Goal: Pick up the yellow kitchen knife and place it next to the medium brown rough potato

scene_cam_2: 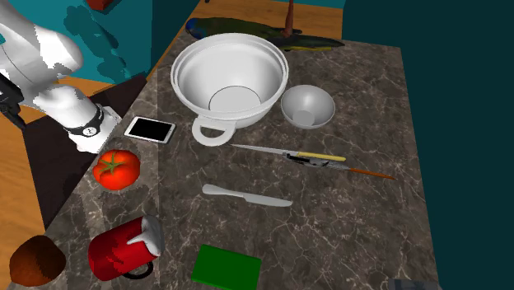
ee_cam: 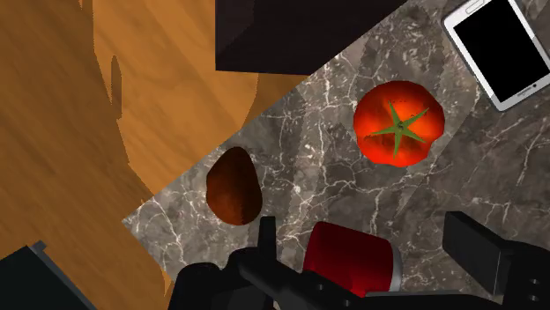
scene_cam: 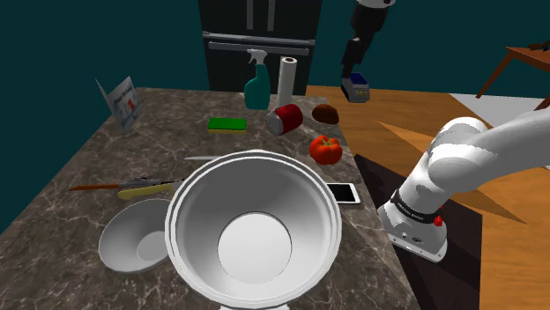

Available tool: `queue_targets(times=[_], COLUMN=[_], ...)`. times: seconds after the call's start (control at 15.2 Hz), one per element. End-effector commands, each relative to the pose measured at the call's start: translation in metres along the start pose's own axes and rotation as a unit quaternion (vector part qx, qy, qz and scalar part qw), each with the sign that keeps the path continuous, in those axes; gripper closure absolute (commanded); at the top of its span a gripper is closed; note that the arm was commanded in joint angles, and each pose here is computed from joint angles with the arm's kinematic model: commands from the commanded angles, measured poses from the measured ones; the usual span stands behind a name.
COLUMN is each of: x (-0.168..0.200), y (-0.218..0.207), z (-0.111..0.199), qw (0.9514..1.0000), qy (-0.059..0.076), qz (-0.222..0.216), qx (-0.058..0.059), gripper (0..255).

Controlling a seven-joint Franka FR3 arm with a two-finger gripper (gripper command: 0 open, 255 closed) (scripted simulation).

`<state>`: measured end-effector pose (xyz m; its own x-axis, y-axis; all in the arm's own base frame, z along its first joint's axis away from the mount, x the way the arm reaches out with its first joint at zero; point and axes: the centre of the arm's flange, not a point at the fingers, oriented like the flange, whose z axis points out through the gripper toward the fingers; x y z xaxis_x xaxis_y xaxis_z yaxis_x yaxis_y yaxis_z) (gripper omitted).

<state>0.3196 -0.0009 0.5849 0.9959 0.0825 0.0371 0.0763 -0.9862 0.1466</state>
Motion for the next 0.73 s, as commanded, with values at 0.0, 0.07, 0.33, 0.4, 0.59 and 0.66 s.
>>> queue_targets(times=[0.0,0.07,0.33,0.4,0.59,0.66], x=[0.000,0.008,0.041,0.049,0.072,0.079], y=[0.000,-0.008,-0.041,-0.049,-0.076,-0.085], z=[0.000,0.005,0.025,0.030,0.044,0.048], qw=[1.0000,1.0000,0.9993,0.9990,0.9977,0.9972], qy=[0.000,0.001,0.004,0.005,0.007,0.008], qz=[0.000,-0.007,-0.036,-0.043,-0.064,-0.071], qx=[0.000,0.002,0.011,0.014,0.020,0.023], gripper=[0,0,0,0,0,0])
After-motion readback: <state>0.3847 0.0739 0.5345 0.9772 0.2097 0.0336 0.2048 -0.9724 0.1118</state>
